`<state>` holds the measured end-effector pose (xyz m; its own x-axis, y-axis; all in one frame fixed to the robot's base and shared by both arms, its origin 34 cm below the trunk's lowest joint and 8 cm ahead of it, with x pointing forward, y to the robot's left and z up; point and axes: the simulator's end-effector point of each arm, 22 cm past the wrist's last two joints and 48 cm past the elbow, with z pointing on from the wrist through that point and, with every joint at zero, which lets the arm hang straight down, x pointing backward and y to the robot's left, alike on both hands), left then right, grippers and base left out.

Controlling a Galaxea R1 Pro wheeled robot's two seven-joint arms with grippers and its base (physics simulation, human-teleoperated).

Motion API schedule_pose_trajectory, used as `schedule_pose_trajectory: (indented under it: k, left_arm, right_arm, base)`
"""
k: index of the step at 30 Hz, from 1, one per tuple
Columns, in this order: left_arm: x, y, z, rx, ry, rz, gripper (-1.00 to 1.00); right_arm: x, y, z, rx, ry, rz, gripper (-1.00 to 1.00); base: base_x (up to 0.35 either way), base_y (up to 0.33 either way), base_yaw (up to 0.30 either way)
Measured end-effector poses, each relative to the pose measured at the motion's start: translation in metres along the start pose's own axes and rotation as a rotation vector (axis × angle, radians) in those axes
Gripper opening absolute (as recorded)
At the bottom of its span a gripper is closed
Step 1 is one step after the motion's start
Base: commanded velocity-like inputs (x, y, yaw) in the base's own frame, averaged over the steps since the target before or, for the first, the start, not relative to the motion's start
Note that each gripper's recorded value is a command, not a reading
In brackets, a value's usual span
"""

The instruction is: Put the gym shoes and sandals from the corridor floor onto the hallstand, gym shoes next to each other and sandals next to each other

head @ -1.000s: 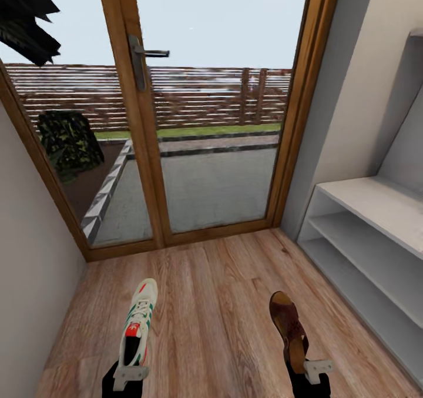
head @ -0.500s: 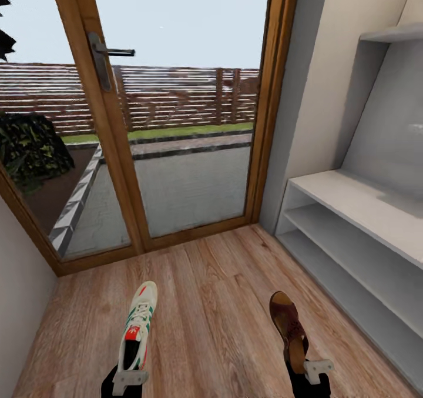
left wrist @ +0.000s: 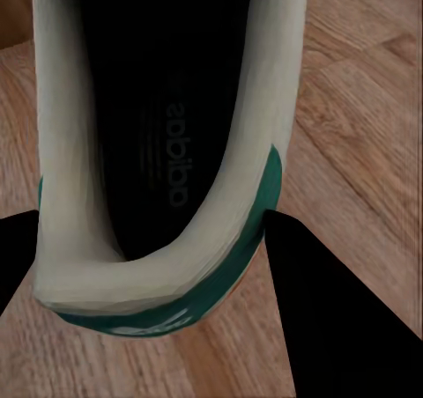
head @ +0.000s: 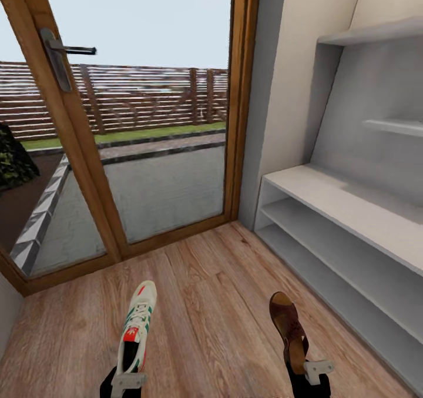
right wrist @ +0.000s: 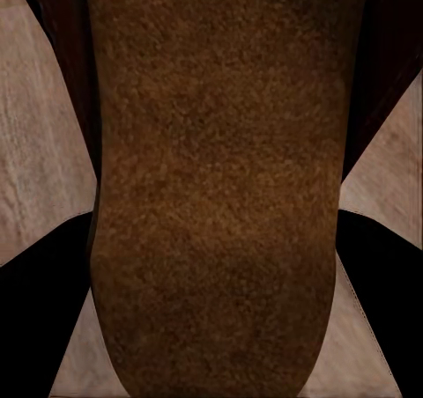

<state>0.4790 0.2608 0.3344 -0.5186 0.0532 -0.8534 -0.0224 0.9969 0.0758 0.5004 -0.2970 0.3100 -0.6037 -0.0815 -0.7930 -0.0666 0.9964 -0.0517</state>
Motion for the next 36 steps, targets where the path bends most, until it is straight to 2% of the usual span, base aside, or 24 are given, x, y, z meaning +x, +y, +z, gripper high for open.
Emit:
schedule_pose_trajectory:
  k: [31, 36]
  left_arm:
    - [-0.0002, -0.0049, -0.0004, 0.007, -0.001, -0.001, -1.00]
    - [-0.0004, -0.0048, -0.0004, 0.006, -0.001, -0.001, -1.00]
  right_arm:
    - [0.0002, -0.0003, -0.0001, 0.001, 0.000, 0.000, -1.00]
    - [0.0001, -0.0003, -0.0001, 0.002, 0.000, 0.001, -1.00]
  base:
    - [0.001, 0.001, -0.264]
    - [0.099, 0.198, -0.264]
